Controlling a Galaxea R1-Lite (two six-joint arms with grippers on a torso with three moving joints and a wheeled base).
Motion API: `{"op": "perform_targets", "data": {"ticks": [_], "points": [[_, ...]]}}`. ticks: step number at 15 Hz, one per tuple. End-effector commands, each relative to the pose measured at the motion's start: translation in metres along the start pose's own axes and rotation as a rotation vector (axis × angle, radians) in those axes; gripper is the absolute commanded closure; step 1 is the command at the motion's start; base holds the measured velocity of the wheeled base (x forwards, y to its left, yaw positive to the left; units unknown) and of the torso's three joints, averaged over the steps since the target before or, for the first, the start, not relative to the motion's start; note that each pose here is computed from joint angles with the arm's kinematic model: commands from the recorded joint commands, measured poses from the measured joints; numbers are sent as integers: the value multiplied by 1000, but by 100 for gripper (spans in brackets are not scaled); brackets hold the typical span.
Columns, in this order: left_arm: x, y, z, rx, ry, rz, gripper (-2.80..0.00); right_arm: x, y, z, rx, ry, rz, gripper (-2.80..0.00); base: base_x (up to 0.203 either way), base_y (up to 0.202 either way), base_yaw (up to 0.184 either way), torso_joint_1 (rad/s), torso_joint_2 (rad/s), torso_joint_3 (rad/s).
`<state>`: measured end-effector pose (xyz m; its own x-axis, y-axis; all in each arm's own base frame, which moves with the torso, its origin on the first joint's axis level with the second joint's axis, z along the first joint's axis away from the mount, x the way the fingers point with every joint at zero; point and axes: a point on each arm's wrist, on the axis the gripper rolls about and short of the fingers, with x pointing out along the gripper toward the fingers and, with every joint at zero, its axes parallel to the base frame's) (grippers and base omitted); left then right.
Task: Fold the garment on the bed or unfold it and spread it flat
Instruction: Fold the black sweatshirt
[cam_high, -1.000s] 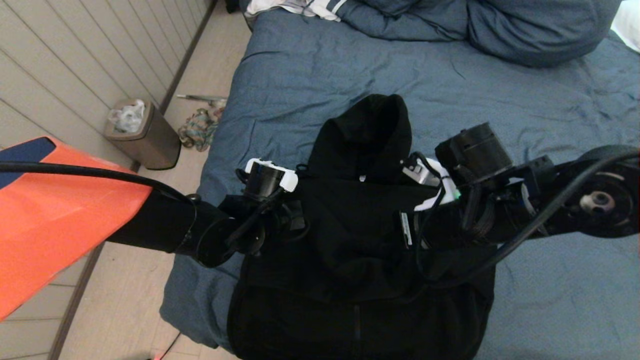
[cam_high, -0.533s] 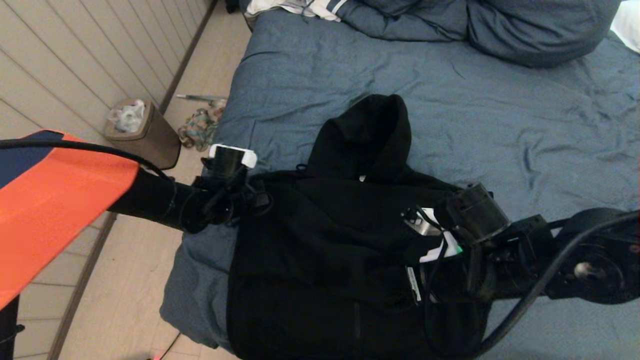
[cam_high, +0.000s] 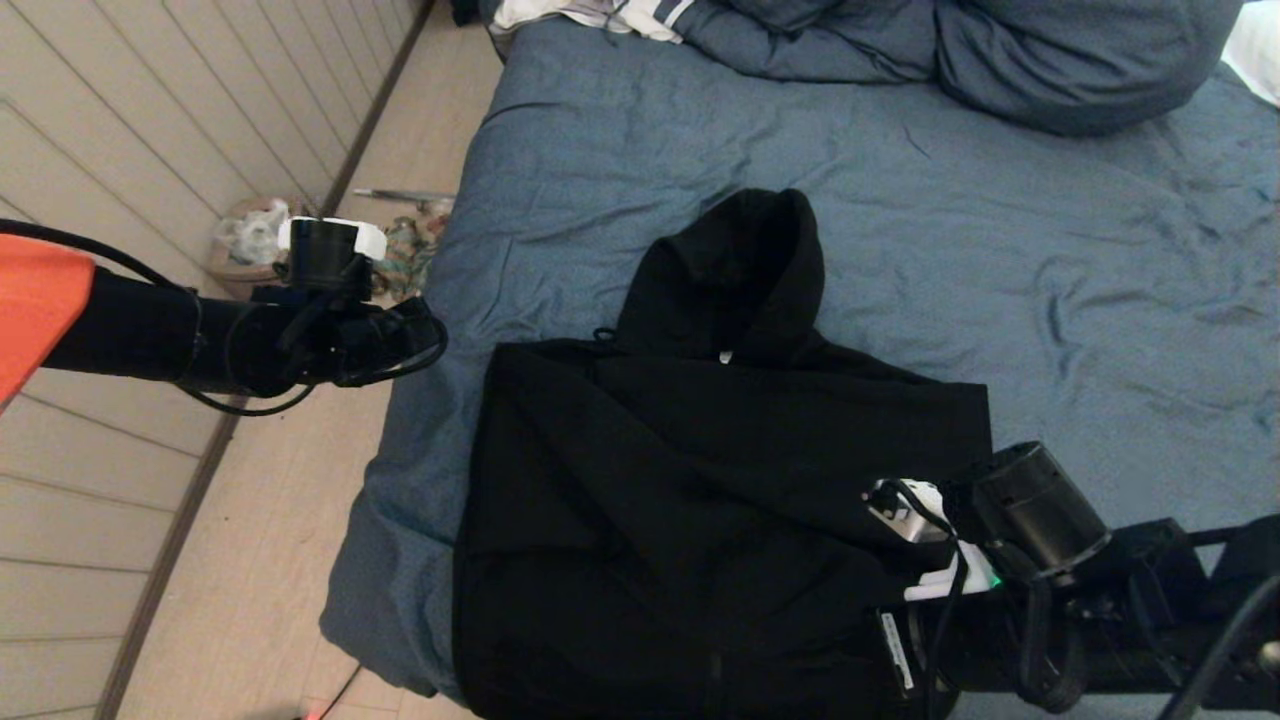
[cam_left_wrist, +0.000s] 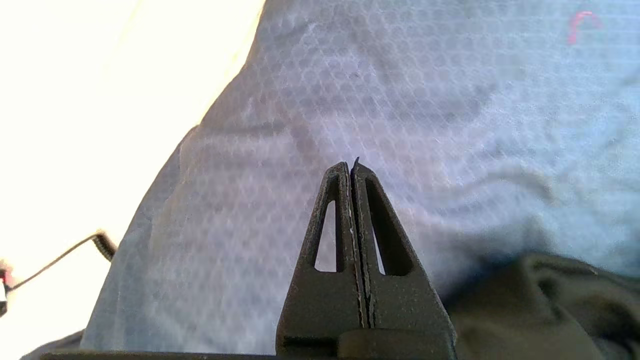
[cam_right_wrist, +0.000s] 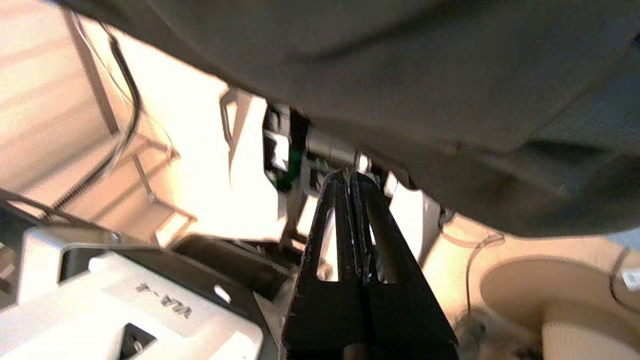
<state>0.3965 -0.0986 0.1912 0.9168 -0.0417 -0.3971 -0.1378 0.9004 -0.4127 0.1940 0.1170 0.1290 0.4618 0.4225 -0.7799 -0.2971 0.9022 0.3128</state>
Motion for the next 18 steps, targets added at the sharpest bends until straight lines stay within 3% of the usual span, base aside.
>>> {"op": "perform_targets", "data": {"ticks": [1, 4, 5, 7, 8, 9, 12, 14, 18], "points": [[-22, -7, 8, -7, -27, -31, 0, -6, 0, 1, 2, -25, 7, 0, 0, 0, 0, 0, 0, 0], [-72, -14, 22, -3, -53, -77, 0, -12, -11, 1, 30, -49, -41, 0, 0, 0, 0, 0, 0, 0], [-88, -12, 21, 4, -32, -80, 0, -13, -19, 1, 33, -58, -83, 0, 0, 0, 0, 0, 0, 0], [-100, 4, -1, 26, 81, -79, 0, -9, -27, -3, 17, -56, -171, 0, 0, 0, 0, 0, 0, 0], [-102, 14, -13, 28, 148, -94, 0, -6, -29, -4, 17, -45, -193, -280, 0, 0, 0, 0, 0, 0], [-100, 23, -19, 16, 188, -116, 0, -3, -28, -5, 8, -35, -209, -280, 0, 0, 0, 0, 0, 0], [-82, 34, -28, -1, 191, -132, 0, 7, -22, 1, -12, -28, -189, -280, 0, 0, 0, 0, 0, 0], [-82, 36, -35, -4, 225, -217, 0, 21, -15, 5, -25, -3, -178, -280, 0, 0, 0, 0, 0, 0], [-78, 38, -39, -7, 241, -222, 0, 50, 0, 14, -27, 45, -164, -280, 0, 0, 0, 0, 0, 0]]}}
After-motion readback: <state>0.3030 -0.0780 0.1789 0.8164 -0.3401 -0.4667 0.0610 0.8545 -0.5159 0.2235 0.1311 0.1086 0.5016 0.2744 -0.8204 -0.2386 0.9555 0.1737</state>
